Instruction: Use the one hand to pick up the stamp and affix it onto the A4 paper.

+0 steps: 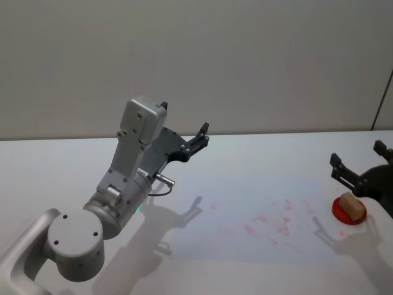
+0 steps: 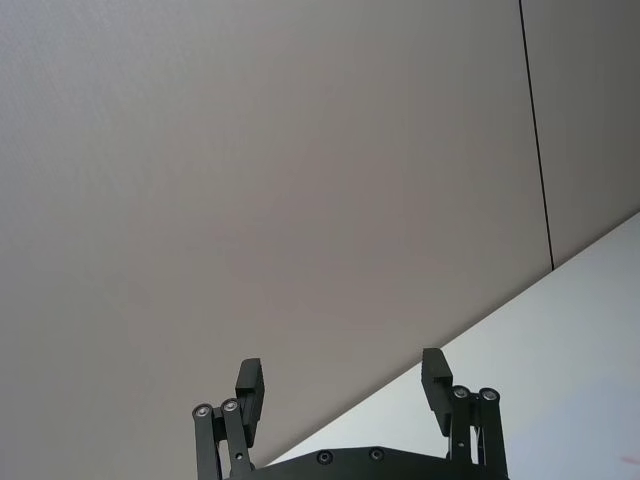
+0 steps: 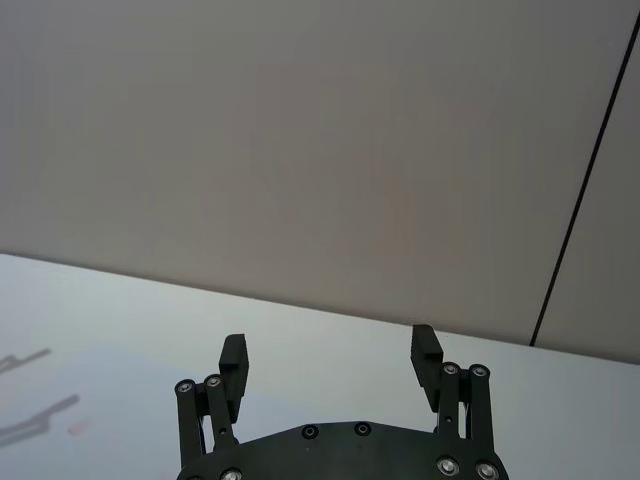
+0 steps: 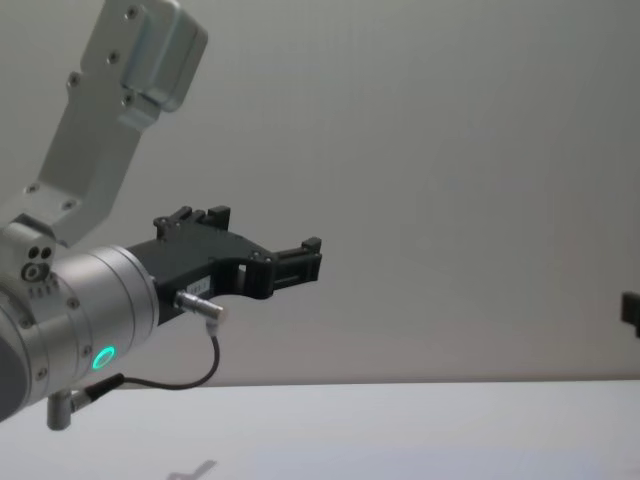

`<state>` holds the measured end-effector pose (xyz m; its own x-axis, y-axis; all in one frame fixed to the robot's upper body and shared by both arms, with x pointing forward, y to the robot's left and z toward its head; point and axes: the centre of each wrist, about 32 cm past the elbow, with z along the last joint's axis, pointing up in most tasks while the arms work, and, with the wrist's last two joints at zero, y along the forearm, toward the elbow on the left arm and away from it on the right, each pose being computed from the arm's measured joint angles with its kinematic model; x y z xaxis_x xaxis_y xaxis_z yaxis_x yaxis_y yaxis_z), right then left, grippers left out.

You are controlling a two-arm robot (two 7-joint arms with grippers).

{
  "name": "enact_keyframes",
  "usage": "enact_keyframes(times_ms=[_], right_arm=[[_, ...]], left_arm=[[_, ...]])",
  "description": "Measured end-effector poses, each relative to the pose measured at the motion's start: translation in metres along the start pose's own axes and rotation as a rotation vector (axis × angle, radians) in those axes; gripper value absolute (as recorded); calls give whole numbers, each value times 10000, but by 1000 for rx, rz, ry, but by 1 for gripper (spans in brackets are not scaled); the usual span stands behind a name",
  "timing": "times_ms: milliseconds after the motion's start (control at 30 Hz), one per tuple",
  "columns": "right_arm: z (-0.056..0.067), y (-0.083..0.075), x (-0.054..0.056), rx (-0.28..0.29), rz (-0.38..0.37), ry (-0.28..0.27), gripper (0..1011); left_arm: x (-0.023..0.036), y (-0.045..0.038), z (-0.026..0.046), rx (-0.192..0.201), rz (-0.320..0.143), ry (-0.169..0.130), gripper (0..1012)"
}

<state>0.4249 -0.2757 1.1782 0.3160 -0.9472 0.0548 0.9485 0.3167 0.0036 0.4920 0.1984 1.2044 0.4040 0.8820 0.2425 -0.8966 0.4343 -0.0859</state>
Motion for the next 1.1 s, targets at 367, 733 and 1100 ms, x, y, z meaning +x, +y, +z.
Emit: enact_keyframes(times_ms=[367, 733, 1100], right_arm=[[-145, -81, 131, -46, 1, -23, 1001], [-279, -84, 213, -87, 16, -38, 1001], [-429, -64, 278, -129, 28, -54, 1001]], left_arm=[[0, 0, 0, 0, 0, 0, 1001], [0, 0, 0, 0, 0, 0, 1001], [0, 0, 0, 0, 0, 0, 1001]])
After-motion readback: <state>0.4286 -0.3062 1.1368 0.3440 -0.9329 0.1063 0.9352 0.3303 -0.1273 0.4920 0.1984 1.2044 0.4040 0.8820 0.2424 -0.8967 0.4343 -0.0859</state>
